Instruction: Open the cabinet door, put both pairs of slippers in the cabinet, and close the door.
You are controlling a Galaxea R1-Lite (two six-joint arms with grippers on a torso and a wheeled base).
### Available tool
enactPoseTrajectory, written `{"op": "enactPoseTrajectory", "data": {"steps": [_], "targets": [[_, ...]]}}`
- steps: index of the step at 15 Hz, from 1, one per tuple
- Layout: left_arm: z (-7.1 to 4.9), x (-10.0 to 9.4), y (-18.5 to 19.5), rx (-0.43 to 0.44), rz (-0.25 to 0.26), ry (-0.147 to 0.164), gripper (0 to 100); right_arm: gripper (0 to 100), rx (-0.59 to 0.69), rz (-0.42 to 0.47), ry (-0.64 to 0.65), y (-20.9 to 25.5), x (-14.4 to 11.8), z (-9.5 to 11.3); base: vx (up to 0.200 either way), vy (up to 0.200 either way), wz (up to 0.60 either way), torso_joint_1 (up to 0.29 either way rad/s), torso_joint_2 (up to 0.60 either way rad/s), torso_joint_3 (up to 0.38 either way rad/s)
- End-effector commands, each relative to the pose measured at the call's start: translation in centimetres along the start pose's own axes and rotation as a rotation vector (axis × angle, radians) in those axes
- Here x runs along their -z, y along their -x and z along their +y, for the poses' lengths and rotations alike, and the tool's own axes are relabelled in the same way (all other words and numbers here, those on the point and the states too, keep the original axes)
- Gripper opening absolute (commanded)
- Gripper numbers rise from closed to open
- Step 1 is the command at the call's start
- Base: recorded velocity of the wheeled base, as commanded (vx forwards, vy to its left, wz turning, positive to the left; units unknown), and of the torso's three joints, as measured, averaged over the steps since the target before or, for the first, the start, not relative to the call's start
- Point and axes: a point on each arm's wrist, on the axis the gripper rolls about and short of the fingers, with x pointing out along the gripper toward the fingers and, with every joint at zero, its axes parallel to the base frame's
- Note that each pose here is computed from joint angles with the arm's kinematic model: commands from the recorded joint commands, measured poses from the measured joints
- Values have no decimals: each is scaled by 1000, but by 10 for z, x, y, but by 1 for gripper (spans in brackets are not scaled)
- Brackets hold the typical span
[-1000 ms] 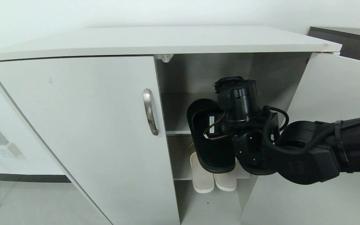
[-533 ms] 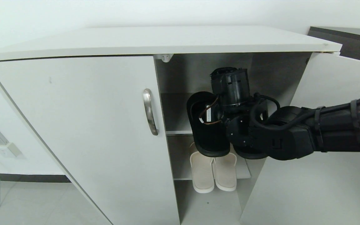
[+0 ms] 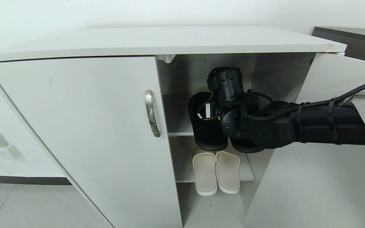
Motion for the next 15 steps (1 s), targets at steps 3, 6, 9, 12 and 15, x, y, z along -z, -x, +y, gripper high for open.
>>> {"op": "enactPoseTrajectory", "data": {"steps": [3, 6, 9, 12, 15], "targets": [[0, 0, 0, -1, 1, 0, 0, 0, 18, 2, -4, -13, 1, -2, 0, 0, 0, 0, 0, 0], [0, 0, 0, -1, 1, 0, 0, 0, 19, -1, -7, -14, 0, -2, 0, 0, 0, 0, 0, 0], [0, 0, 0, -2, 1, 2, 0, 0, 19, -1, -9, -14, -1, -2, 0, 0, 0, 0, 0, 0], [0, 0, 0, -2, 1, 2, 0, 100, 19, 0, -9, -14, 0, -3, 0, 0, 0, 0, 0, 0], [0, 0, 0, -2, 1, 2, 0, 100, 15, 34, 16, -4, -1, -5, 0, 0, 0, 0, 0, 0]]}}
